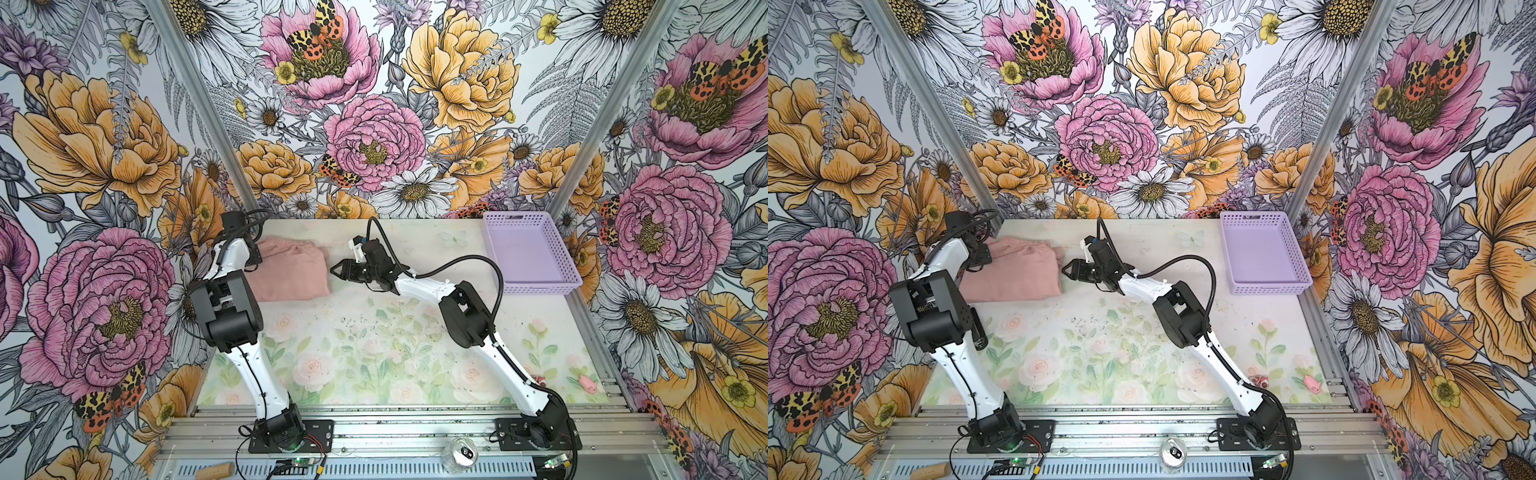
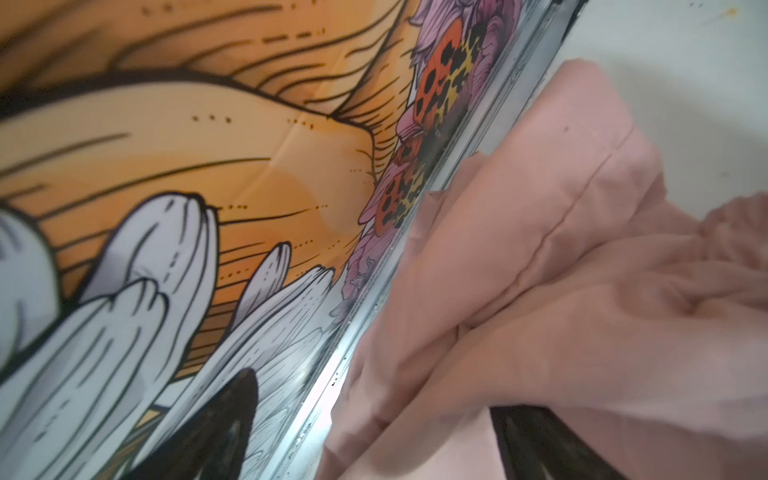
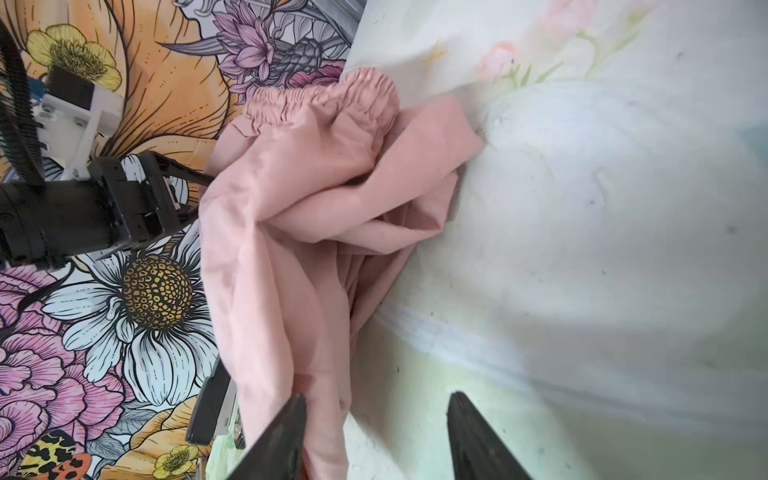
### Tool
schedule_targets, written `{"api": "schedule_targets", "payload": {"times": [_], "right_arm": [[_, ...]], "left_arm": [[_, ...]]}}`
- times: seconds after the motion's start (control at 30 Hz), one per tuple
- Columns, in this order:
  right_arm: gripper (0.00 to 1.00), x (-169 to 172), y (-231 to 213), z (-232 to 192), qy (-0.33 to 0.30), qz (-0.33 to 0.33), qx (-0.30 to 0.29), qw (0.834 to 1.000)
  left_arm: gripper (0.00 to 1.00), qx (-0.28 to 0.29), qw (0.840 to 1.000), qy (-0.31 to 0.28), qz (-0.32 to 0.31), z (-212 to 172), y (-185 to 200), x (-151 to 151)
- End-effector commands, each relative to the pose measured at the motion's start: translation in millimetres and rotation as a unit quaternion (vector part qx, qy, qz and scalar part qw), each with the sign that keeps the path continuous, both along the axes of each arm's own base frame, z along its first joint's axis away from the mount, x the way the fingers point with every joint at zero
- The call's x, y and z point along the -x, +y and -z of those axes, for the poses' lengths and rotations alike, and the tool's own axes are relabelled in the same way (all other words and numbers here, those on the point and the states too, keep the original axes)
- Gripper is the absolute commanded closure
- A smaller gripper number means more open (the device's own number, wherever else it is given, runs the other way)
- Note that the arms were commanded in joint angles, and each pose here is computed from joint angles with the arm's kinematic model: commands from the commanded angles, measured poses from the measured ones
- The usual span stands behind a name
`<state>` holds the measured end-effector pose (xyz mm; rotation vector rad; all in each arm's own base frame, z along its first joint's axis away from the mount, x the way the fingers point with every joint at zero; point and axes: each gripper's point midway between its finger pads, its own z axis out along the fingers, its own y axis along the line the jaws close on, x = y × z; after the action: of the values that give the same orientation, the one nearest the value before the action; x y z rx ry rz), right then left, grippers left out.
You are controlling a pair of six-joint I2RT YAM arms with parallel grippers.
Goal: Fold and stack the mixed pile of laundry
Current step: 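Lower the pants onto the folded T-shirt and open both grippers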
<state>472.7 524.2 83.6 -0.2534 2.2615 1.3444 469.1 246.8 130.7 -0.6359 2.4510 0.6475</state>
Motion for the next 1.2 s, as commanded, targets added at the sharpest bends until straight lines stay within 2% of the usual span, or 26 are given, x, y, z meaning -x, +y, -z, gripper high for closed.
{"api": "schedule_targets", "payload": {"times": [0.0, 0.13, 0.23, 0.33, 0.4, 0.63, 0.9, 1.03, 1.17], "right_arm": [[0.44, -6, -10, -75, -0.077, 0.009, -0.039, 0.996], [0.44, 1, -24, -74, -0.074, 0.013, -0.035, 0.997], [0.44, 7, -38, -75, -0.072, 0.018, -0.029, 0.997], [0.44, 13, -55, -75, -0.071, 0.025, -0.019, 0.997], [0.44, 16, -68, -76, -0.072, 0.03, -0.015, 0.997], [0.46, 23, -116, -78, -0.067, 0.051, 0.008, 0.996], [0.47, 17, -160, -86, -0.063, 0.073, 0.031, 0.995], [0.47, 12, -180, -93, -0.061, 0.082, 0.041, 0.994], [0.46, 8, -206, -100, -0.064, 0.097, 0.064, 0.991]], "left_arm": [[0.04, -0.017, 0.998, -0.058, 0.001, -47, -14, -2], [0.03, 0.034, 0.995, -0.079, 0.052, -47, -60, -10], [0.03, 0.07, 0.989, -0.079, 0.102, -39, -108, -17], [0.05, 0.099, 0.982, -0.071, 0.144, -26, -151, -22], [0.09, 0.126, 0.978, -0.065, 0.153, -12, -166, -26], [0.17, 0.215, 0.967, -0.049, 0.124, 29, -172, -23], [0.2, 0.282, 0.953, 0.02, 0.109, 87, -187, -7], [0.19, 0.287, 0.95, 0.025, 0.12, 89, -195, -4], [0.09, 0.279, 0.95, 0.008, 0.137, 66, -202, -4]]}}
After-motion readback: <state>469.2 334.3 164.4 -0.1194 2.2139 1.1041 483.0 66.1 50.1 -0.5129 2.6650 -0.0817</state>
